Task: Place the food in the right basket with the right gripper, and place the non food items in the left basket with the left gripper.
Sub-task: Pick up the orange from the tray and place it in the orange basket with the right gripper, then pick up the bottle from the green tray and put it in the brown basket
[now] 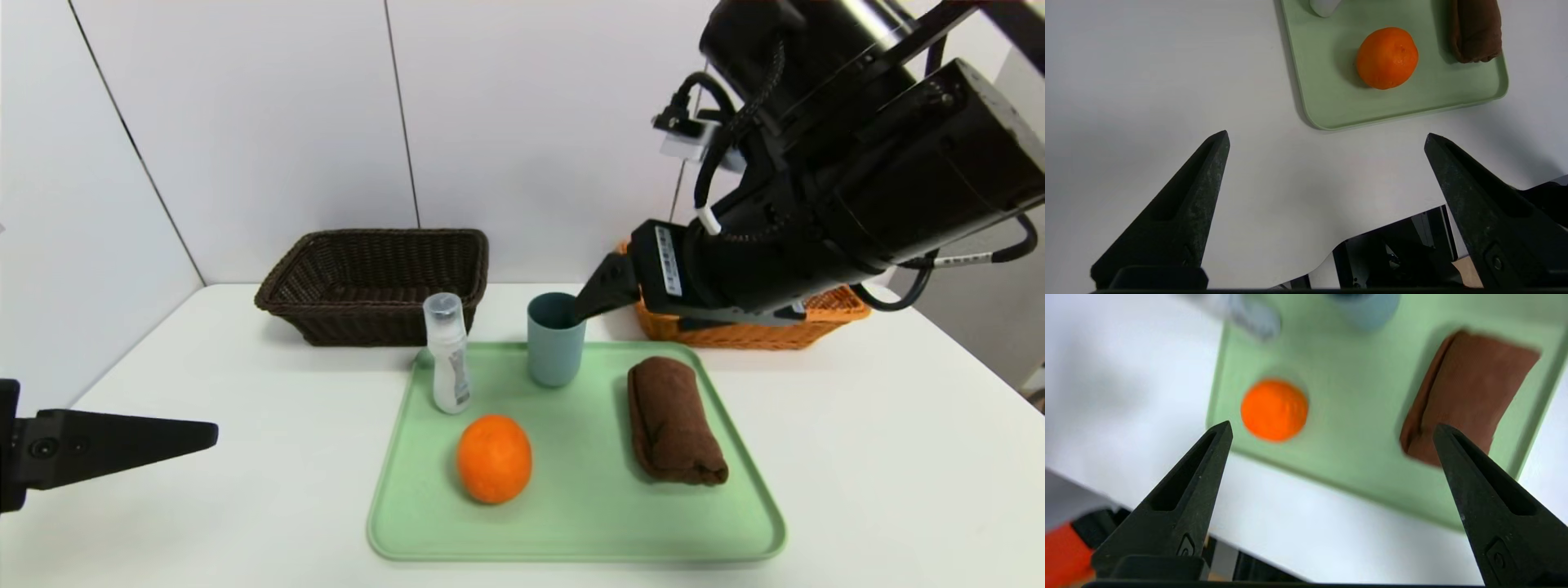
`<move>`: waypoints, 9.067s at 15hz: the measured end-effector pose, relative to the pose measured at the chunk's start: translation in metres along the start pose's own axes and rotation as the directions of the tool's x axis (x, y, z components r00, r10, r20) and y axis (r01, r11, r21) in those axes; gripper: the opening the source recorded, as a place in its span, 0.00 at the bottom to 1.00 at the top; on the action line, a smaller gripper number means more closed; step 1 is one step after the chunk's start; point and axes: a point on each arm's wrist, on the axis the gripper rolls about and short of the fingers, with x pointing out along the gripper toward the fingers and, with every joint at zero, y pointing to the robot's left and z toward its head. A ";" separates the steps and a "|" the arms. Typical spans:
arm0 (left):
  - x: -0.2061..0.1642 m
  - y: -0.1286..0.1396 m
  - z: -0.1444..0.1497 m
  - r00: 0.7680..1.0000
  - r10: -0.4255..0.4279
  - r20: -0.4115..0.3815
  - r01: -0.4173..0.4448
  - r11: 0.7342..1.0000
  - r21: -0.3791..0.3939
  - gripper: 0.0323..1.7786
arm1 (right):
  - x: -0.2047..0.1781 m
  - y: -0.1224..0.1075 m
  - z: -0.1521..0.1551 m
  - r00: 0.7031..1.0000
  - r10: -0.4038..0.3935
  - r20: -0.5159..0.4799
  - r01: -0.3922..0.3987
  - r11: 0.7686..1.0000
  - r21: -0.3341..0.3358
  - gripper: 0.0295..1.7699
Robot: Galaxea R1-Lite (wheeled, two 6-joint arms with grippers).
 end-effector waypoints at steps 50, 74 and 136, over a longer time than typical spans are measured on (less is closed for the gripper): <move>-0.010 0.019 -0.053 0.999 -0.007 -0.044 0.007 1.000 -0.005 0.95 | 0.189 0.069 -0.051 0.977 -0.151 -0.149 0.106 0.956 -0.274 0.66; 0.007 0.013 -0.032 0.999 -0.013 -0.029 0.012 1.000 -0.008 0.95 | 0.016 -0.145 0.096 0.857 -0.334 0.391 0.217 0.924 0.314 0.65; 0.206 -0.019 -0.022 0.936 -0.133 0.326 0.050 0.967 0.251 0.95 | -0.067 -0.143 -0.001 0.718 -0.175 0.674 0.323 0.941 -0.099 0.96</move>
